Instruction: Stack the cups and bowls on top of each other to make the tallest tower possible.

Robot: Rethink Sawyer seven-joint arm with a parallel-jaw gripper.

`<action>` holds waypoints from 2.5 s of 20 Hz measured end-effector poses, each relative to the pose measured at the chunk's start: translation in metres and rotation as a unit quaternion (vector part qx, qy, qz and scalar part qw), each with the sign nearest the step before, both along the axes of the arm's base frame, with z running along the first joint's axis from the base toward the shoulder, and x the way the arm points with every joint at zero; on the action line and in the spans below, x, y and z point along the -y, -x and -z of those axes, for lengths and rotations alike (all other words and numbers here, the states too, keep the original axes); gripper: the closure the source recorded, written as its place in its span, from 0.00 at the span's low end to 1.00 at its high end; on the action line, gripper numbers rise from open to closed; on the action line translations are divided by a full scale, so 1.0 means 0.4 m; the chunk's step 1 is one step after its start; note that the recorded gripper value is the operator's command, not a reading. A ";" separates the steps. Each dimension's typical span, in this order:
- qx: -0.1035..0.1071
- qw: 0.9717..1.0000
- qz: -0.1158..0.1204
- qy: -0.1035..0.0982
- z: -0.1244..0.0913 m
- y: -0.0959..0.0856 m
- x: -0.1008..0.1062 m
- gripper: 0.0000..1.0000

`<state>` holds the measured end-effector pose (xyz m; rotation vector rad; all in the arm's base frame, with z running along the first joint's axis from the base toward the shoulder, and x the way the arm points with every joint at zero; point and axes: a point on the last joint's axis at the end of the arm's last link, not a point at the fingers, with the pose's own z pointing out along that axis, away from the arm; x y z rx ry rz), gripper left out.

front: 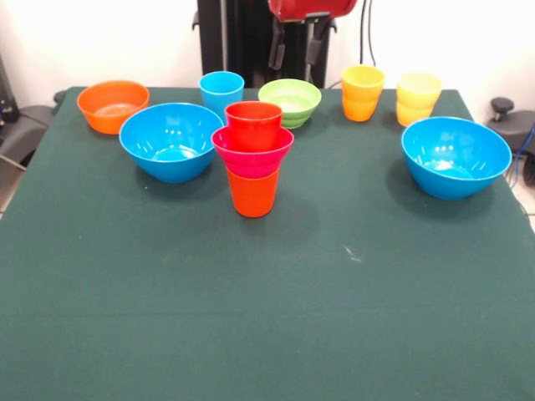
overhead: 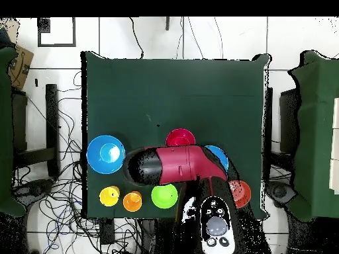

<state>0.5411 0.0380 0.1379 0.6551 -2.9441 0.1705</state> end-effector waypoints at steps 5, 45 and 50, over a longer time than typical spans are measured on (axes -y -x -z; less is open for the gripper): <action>-0.023 0.999 0.017 -0.017 0.029 0.021 0.017 0.00; -0.132 0.990 -0.015 -0.046 0.242 0.160 -0.114 0.00; -0.136 0.990 -0.022 -0.033 0.248 0.178 -0.107 0.00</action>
